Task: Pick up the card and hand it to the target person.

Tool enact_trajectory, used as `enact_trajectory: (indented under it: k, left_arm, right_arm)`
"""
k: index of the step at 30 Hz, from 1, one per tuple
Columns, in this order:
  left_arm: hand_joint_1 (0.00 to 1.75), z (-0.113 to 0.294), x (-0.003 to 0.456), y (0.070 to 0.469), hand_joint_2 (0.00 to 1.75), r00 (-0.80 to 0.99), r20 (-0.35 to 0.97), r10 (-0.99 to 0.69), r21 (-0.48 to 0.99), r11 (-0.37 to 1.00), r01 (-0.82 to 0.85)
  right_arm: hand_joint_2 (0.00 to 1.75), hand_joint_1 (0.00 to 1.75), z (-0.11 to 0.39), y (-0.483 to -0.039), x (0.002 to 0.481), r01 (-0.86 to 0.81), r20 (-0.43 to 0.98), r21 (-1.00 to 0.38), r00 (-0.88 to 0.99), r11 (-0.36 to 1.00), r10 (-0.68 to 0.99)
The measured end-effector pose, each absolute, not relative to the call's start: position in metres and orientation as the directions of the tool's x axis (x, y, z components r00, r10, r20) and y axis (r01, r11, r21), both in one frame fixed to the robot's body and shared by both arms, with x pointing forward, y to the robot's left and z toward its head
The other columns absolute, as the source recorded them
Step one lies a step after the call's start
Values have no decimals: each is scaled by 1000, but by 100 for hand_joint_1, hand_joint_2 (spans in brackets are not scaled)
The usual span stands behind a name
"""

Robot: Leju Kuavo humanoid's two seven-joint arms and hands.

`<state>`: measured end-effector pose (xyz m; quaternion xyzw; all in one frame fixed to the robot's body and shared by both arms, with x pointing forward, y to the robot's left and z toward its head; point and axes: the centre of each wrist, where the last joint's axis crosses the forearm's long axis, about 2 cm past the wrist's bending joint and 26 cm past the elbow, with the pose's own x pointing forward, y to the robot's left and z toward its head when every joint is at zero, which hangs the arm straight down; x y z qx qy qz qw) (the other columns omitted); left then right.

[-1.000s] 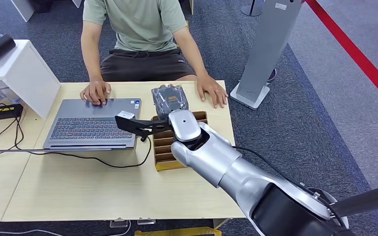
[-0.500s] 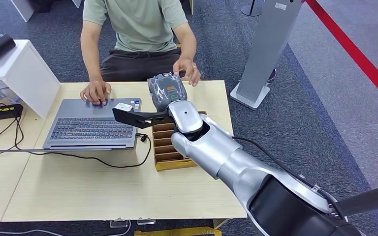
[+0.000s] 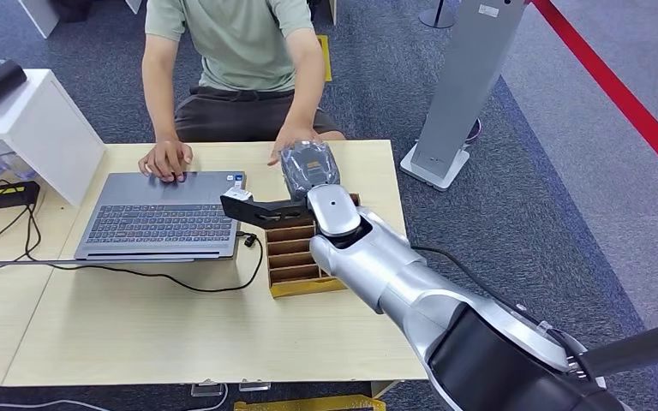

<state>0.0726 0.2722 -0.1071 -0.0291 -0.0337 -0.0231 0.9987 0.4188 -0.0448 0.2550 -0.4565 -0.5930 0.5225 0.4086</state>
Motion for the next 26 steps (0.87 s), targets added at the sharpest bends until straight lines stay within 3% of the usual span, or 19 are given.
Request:
enact_trajectory:
  k: [13,17,26]
  left_arm:
    - [0,-107,74,271,0,997,70,-40,-59,997,44]
    - [0,-107,74,271,0,997,68,-38,-61,997,42]
    - [0,-107,73,271,0,996,70,-54,-62,996,59]
  right_arm:
    - [175,159,251,-48,420,125,-6,-992,-233,24,973]
    - [175,0,250,-50,421,131,-9,-991,-231,22,973]
    - [175,0,250,-51,422,143,-16,-990,-235,19,972]
